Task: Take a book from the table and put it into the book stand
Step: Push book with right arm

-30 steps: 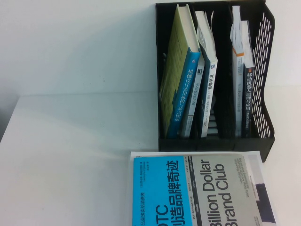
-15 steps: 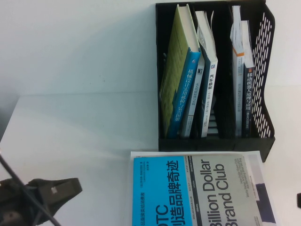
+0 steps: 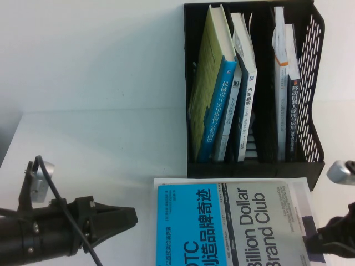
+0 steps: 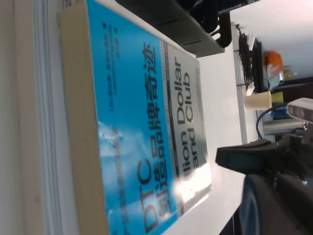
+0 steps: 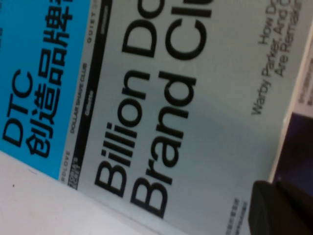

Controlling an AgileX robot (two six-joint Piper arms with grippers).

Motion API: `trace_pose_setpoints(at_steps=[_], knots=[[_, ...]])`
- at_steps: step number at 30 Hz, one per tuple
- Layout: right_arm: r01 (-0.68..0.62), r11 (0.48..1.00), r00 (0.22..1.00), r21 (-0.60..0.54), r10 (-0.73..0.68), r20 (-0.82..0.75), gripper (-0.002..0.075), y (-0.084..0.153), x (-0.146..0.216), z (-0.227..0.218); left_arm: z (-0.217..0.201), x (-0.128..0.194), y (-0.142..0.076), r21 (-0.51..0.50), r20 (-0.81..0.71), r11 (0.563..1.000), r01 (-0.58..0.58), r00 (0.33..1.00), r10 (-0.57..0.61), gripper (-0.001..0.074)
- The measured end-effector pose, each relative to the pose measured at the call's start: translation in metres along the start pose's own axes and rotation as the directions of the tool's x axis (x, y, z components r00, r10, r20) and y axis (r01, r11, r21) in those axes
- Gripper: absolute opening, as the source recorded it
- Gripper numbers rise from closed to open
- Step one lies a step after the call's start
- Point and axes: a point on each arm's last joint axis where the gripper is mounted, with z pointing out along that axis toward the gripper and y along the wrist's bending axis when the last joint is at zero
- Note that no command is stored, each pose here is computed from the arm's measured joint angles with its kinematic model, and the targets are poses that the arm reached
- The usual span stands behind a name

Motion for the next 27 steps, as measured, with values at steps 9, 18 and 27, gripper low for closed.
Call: trace_pose_setpoints(at_steps=[9,18,27], knots=[[0.111,0.992,0.992,0.058,-0.114,0.051,-0.0003,0.006,-0.028,-0.007,0.021,-0.020,0.019,0.012,-0.065,0.998,0.060,0.996,-0.059,0.0365],[0.139,0.986,0.988,0.089,-0.131,-0.085,-0.0003,-0.007,-0.040,0.009,0.038,-0.031,0.041,-0.005,-0.116,0.990,0.140,0.983,-0.139,0.0428],[0.093,0.994,0.980,0.053,-0.082,-0.181,-0.0003,-0.014,-0.040,0.028,0.044,-0.032,0.056,-0.049,-0.122,0.986,0.159,0.979,-0.164,0.0430]])
